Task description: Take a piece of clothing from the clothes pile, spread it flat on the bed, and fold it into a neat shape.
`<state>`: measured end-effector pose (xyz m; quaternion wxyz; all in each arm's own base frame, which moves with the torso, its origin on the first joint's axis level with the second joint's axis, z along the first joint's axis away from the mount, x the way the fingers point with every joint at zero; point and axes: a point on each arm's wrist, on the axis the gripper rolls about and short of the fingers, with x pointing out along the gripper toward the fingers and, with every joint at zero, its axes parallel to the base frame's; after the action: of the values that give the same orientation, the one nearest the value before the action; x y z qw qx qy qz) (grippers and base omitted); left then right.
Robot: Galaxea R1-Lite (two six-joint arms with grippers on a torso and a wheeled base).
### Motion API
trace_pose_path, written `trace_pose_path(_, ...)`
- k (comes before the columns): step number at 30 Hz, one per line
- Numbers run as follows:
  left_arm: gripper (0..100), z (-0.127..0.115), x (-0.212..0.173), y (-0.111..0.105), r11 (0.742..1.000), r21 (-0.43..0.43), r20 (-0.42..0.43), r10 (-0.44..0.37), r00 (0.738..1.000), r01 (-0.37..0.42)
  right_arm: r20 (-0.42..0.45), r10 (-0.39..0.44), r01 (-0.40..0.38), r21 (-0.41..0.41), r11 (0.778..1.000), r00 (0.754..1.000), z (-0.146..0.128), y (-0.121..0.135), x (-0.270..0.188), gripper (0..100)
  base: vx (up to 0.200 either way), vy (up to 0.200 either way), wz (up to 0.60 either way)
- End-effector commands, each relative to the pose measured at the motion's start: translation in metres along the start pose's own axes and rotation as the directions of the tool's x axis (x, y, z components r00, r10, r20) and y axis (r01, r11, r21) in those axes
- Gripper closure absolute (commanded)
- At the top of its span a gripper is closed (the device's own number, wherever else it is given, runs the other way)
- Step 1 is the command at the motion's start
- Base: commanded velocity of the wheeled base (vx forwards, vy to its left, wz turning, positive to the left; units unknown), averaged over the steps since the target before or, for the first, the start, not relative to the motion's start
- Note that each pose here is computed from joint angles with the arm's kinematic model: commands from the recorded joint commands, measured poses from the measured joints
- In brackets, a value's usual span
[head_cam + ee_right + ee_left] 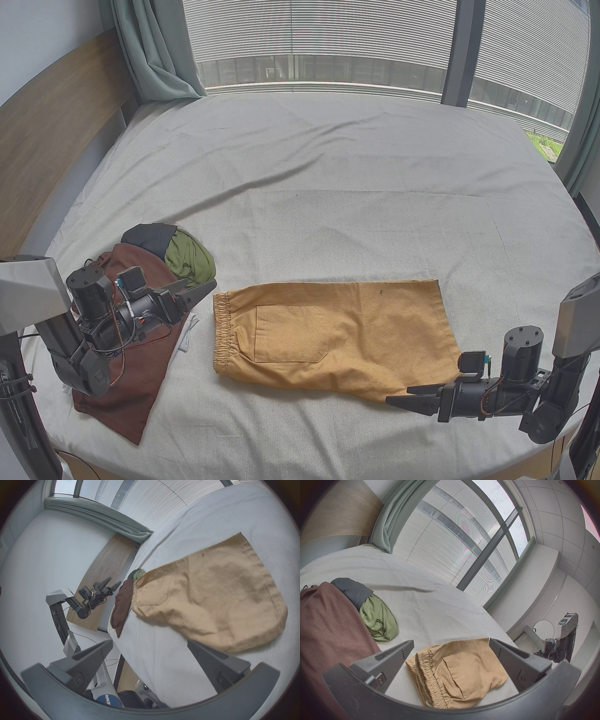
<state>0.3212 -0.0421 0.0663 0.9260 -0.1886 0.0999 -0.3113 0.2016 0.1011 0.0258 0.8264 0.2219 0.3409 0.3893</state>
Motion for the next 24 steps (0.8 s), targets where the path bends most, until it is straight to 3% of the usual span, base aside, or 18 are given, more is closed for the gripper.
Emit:
trace_pose_path(1,0,0.0,0.0,-0.001,1.0,0.001,0.001,-0.002,1.0,0.002,0.076,0.032,-0.029,-0.043,0.999,0.997,0.016,0.008,-0.004,0,0.0,0.0,0.0)
trace_pose_path(8,0,0.0,-0.001,0.0,1.0,0.0,-0.002,-0.007,1.0,0.007,0.157,0.071,-0.062,-0.063,0.996,0.985,0.037,0.012,0.0,0,0.0,0.0,0.0)
trace_pose_path(15,0,-0.002,-0.003,-0.001,1.0,-0.006,-0.014,-0.013,1.0,0.013,0.238,0.05,-0.034,-0.071,0.997,0.97,0.057,0.001,-0.004,0,0.0,0.0,0.0)
trace_pose_path(24,0,-0.011,-0.004,-0.003,0.999,0.004,-0.055,-0.034,0.998,0.034,0.266,0.075,-0.055,-0.084,0.995,0.961,0.066,0.0,-0.014,0,0.0,0.0,0.0)
